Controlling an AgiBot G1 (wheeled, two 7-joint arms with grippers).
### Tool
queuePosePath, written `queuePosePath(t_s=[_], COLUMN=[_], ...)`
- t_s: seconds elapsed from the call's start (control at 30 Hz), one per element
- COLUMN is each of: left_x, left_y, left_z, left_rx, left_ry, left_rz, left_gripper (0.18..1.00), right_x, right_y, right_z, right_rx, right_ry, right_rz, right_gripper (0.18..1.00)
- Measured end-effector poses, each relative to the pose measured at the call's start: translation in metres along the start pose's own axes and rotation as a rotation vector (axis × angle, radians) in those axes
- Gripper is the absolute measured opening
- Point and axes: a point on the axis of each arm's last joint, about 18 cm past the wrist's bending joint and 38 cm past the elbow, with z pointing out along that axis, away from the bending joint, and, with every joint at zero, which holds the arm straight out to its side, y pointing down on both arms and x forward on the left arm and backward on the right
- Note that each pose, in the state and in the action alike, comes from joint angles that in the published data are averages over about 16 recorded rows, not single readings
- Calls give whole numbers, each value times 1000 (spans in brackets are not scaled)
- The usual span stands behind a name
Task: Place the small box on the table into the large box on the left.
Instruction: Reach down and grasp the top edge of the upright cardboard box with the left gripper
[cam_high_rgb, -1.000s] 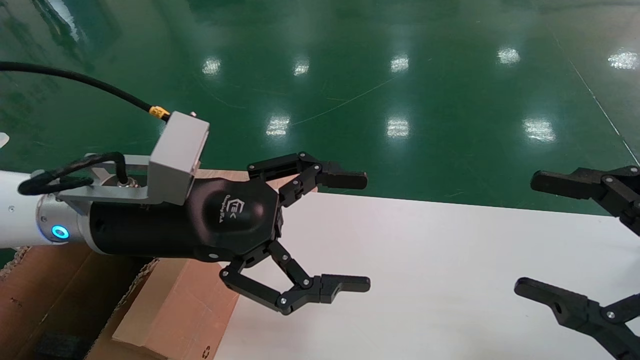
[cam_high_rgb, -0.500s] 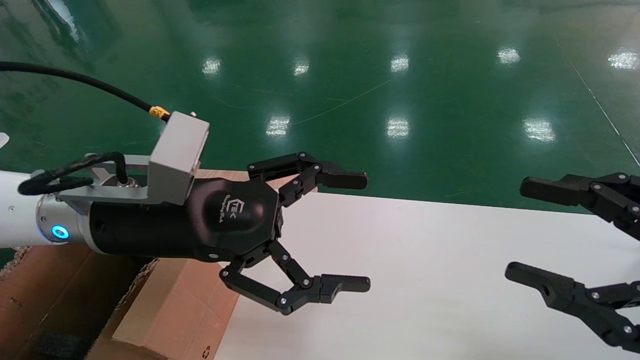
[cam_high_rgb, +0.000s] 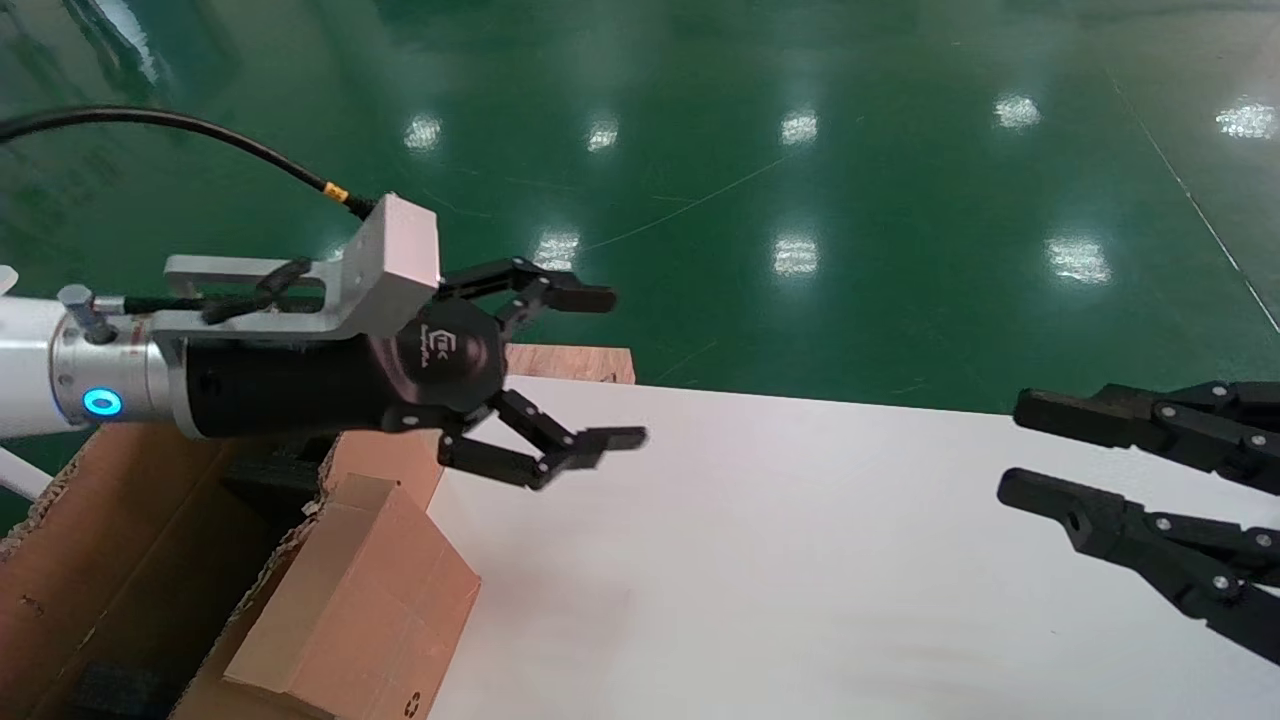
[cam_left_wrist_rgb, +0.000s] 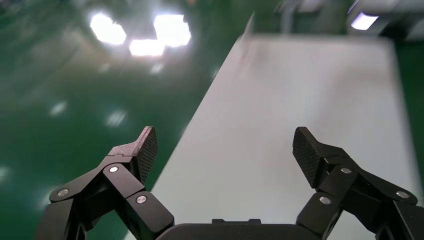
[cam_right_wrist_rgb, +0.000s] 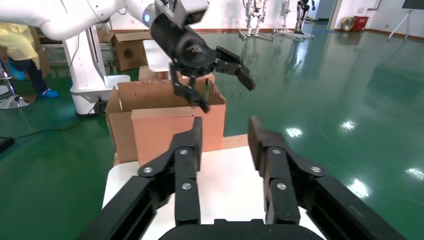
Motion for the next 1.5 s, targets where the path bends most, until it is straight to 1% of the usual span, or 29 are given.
queuePosePath(t_s=[0.17,0.37,0.57,0.77,1.13,1.3,1.5], left_x=[-13,-22,-31,-39,-43,-45,-47], left_y=[6,11,13,13,19,24,26], left_z=[-11,-18,-18,-18,-27,-32,-33], left_rx=[-108,-185,-259,-374,-587,-637,-657], left_ry=[-61,-97,-118,-128,-141,-160,-171], left_rz=[24,30,19,-22,-135,-162,-178], left_gripper=[1001,1001,1001,1001,1001,1001,1001], right_x=[0,0,0,0,0,0,0], right_y=[0,0,0,0,0,0,0], right_z=[0,0,0,0,0,0,0], right_rx=[0,0,0,0,0,0,0], right_ry=[0,1,1,1,1,1,1], right_rz=[0,0,0,0,0,0,0], right_gripper=[401,301,233,200,191,191,191])
